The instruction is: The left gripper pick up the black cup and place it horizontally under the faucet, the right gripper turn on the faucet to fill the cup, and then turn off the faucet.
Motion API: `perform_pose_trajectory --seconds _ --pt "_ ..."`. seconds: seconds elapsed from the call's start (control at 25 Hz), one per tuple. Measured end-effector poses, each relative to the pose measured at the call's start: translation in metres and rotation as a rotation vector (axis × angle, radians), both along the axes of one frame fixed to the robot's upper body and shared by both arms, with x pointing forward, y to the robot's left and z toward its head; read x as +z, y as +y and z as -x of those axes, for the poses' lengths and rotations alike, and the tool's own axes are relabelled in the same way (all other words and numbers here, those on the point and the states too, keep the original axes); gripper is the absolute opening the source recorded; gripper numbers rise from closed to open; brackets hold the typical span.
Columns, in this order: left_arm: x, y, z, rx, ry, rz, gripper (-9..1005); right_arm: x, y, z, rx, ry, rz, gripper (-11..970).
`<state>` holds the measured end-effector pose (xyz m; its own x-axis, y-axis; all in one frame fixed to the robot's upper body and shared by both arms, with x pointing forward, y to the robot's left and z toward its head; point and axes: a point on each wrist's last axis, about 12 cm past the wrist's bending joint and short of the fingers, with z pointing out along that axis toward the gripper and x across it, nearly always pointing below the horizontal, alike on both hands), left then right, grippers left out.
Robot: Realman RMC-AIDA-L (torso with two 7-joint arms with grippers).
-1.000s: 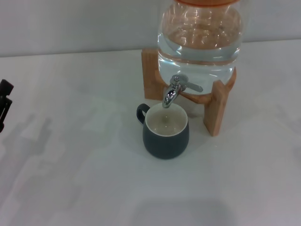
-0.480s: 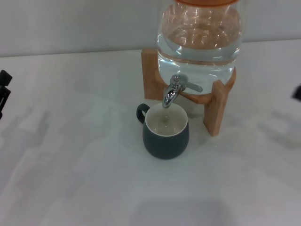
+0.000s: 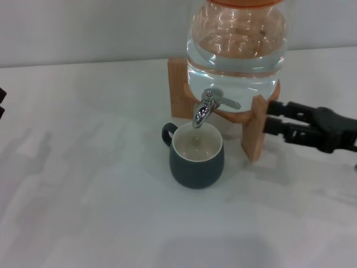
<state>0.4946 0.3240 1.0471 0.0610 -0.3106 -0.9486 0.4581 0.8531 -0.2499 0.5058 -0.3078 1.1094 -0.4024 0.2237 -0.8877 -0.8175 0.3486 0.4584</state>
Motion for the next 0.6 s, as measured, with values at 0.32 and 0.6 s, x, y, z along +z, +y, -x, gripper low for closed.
perform_pose_trajectory --seconds 0.32,0.6 --pt "0.001 0.0 0.0 0.003 -0.006 0.001 496 -0.013 0.025 -0.016 0.02 0.039 0.071 840" --pt "-0.001 -0.001 0.003 0.003 -0.003 0.005 495 -0.016 0.027 -0.026 -0.028 0.036 0.117 840"
